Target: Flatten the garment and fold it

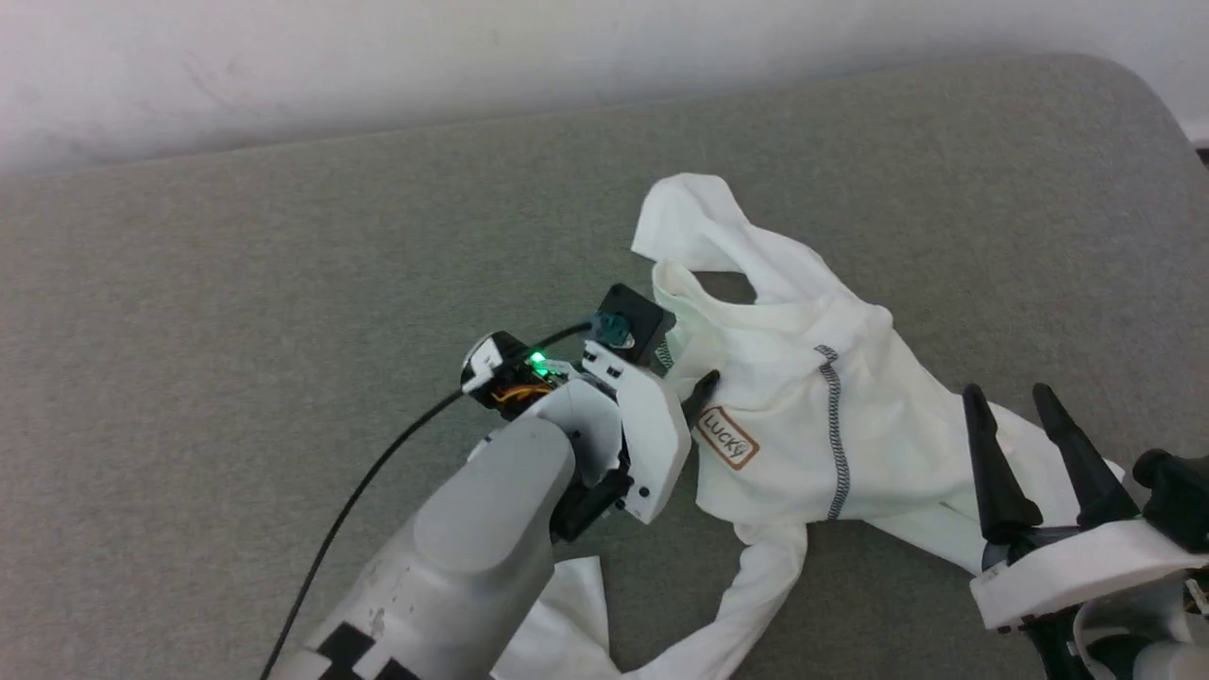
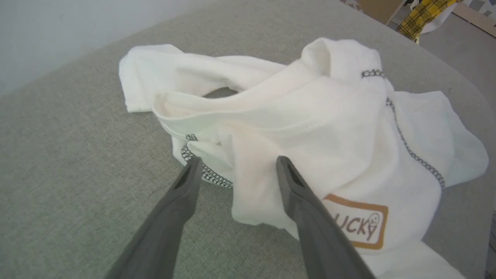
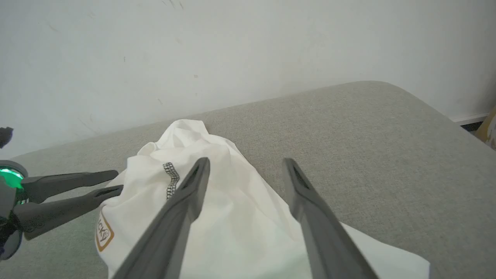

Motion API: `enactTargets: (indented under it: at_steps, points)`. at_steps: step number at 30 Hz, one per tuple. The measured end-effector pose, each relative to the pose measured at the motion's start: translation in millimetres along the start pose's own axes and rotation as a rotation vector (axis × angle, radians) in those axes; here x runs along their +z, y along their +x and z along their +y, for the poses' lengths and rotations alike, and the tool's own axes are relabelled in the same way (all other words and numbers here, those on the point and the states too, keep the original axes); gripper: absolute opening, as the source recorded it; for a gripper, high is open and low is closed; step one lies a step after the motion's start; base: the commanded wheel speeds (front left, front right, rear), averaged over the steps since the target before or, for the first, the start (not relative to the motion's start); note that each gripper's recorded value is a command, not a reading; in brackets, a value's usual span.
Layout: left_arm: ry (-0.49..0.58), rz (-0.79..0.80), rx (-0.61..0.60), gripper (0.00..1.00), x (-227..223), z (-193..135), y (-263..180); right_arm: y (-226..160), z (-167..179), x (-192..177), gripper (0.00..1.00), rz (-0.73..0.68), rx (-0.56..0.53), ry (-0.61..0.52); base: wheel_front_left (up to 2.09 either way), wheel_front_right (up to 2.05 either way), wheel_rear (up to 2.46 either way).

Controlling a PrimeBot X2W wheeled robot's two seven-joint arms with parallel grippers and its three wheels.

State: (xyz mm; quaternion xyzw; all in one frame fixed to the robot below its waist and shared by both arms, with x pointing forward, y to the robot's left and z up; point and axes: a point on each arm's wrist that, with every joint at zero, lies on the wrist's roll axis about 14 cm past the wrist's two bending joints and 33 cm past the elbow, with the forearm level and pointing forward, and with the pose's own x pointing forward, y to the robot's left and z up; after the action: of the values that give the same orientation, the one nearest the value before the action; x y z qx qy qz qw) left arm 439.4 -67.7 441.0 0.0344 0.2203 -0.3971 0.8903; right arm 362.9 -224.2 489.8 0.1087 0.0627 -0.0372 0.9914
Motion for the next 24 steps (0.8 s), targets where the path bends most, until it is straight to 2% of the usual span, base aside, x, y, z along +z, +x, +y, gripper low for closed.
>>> enactTargets:
  at_steps: [6,7,9,10,13,17,20,24]
  points:
    - [0.023,0.294,-0.045,1.00,-49.6,-2.4,18.8,-2.5,-14.1,-12.3,1.00,0.030,-0.047,0.009,0.00,0.00,0.00]
    - [0.025,0.330,-0.059,0.72,-51.7,-4.4,20.9,-3.2,-16.8,-12.6,1.00,0.030,-0.056,0.011,0.00,0.00,0.00]
    - [0.022,0.368,-0.084,0.05,-52.6,-9.1,24.5,-5.8,-22.0,-13.4,1.00,0.029,-0.074,0.014,0.00,0.00,0.00]
    - [0.017,0.370,-0.095,0.00,-52.3,-12.1,26.1,-7.2,-24.9,-13.9,1.00,0.030,-0.083,0.014,0.00,0.00,0.00]
    - [0.007,0.317,-0.106,0.00,-46.4,-15.6,28.9,-9.4,-30.2,-13.5,1.00,0.027,-0.099,0.015,0.00,0.00,0.00]
    - [-0.014,0.182,-0.073,0.00,-35.6,-4.3,21.8,-11.7,-34.3,-10.2,1.00,0.014,-0.110,0.016,0.00,0.00,0.00]
    - [-0.031,0.072,0.024,0.00,-25.3,29.2,2.5,-13.5,-33.6,-11.3,1.00,0.017,-0.106,0.018,0.00,0.00,0.00]
    - [-0.069,-0.023,0.229,0.00,-23.4,89.7,-48.2,-10.8,-23.7,-10.1,1.00,0.012,-0.072,0.023,0.00,0.00,0.00]
